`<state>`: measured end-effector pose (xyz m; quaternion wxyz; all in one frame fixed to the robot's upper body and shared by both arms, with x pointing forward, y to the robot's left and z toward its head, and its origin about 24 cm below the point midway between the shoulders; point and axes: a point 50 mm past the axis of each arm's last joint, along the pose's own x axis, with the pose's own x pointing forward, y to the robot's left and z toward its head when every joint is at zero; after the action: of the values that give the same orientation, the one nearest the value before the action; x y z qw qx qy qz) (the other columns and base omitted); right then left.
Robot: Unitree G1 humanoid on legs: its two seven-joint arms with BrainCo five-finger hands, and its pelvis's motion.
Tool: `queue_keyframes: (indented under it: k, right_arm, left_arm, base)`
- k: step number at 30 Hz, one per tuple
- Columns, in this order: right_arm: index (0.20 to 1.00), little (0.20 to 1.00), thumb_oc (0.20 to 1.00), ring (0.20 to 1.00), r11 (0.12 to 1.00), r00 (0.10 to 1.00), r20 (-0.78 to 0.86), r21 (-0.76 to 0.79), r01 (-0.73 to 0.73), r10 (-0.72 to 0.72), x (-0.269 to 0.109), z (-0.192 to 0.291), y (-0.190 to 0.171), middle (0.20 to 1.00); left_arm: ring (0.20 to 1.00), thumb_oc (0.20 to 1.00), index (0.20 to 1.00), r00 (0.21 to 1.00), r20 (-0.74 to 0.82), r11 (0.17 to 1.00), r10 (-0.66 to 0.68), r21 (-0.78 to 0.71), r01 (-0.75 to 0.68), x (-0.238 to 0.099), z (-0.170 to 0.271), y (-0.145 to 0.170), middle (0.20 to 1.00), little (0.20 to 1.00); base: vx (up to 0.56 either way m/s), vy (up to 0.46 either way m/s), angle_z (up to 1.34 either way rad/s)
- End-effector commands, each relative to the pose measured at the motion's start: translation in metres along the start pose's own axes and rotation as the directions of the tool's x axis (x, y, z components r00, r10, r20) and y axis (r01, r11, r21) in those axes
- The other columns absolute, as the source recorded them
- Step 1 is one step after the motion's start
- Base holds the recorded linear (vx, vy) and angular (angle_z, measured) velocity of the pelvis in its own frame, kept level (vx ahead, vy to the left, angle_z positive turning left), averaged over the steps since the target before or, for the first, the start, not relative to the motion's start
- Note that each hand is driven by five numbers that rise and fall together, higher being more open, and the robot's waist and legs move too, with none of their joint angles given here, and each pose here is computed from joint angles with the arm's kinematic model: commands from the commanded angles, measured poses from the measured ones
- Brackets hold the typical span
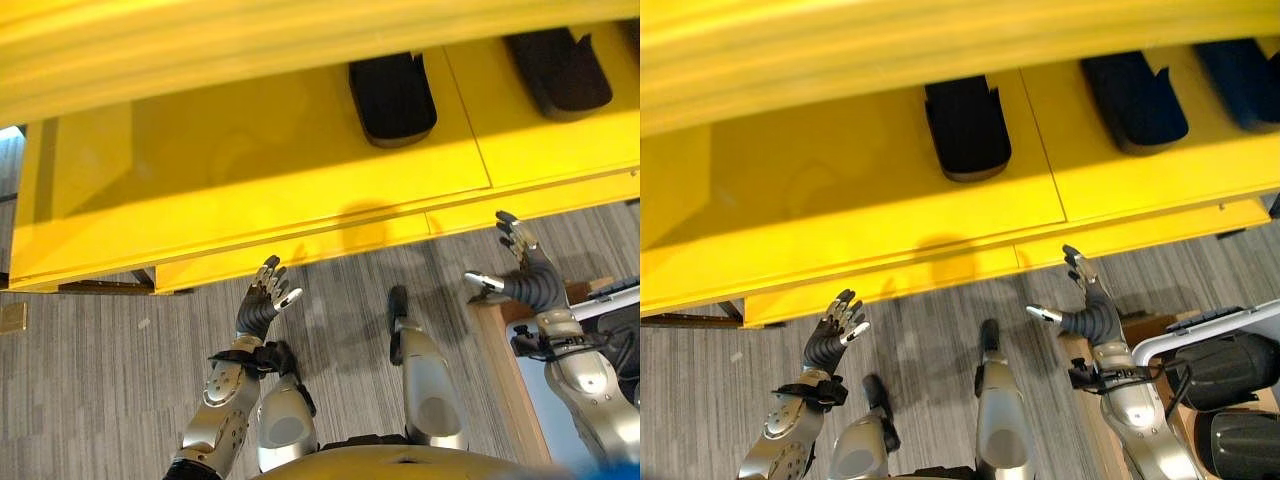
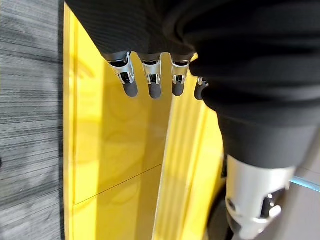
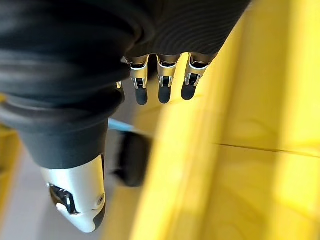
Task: Move parts from the plastic box to the shelf.
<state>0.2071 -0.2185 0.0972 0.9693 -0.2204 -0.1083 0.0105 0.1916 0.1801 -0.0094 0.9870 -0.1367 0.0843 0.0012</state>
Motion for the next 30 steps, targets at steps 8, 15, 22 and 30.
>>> queue_keyframes:
  k: [8,15,22,30]
  right_arm:
    - [1.0,1.0,1.0,1.0,0.974,0.964,-0.263,0.211,0.086,-0.028,-0.002,-0.04,0.012,1.0]
    - [1.0,1.0,1.0,1.0,0.928,0.852,-0.508,0.243,0.283,-0.127,-0.001,-0.087,0.038,1.0]
    - [1.0,1.0,1.0,1.0,0.91,0.76,-0.639,0.236,0.341,-0.119,-0.017,-0.109,0.047,1.0]
    - [1.0,1.0,1.0,1.0,0.956,0.84,-0.506,0.092,0.28,-0.197,0.001,-0.094,0.01,1.0]
  left_arm:
    - [1.0,1.0,1.0,0.989,-0.087,0.976,-0.118,0.173,0.132,-0.015,-0.002,0.01,1.0,1.0]
    - [1.0,1.0,1.0,0.936,-0.208,0.923,-0.285,0.203,0.326,0.016,-0.012,-0.03,1.0,1.0]
    - [1.0,1.0,1.0,0.966,-0.244,0.977,-0.082,0.174,0.127,-0.005,-0.044,-0.012,1.0,1.0]
    - [1.0,1.0,1.0,0.972,-0.23,0.975,0.057,0.221,-0.005,-0.017,-0.042,0.023,1.0,1.0]
  base:
    - [0.03,0.187,0.09]
    - [-0.11,0.296,-0.12]
    - [-0.11,0.064,-0.91]
    - [-0.14,-0.234,-1.05]
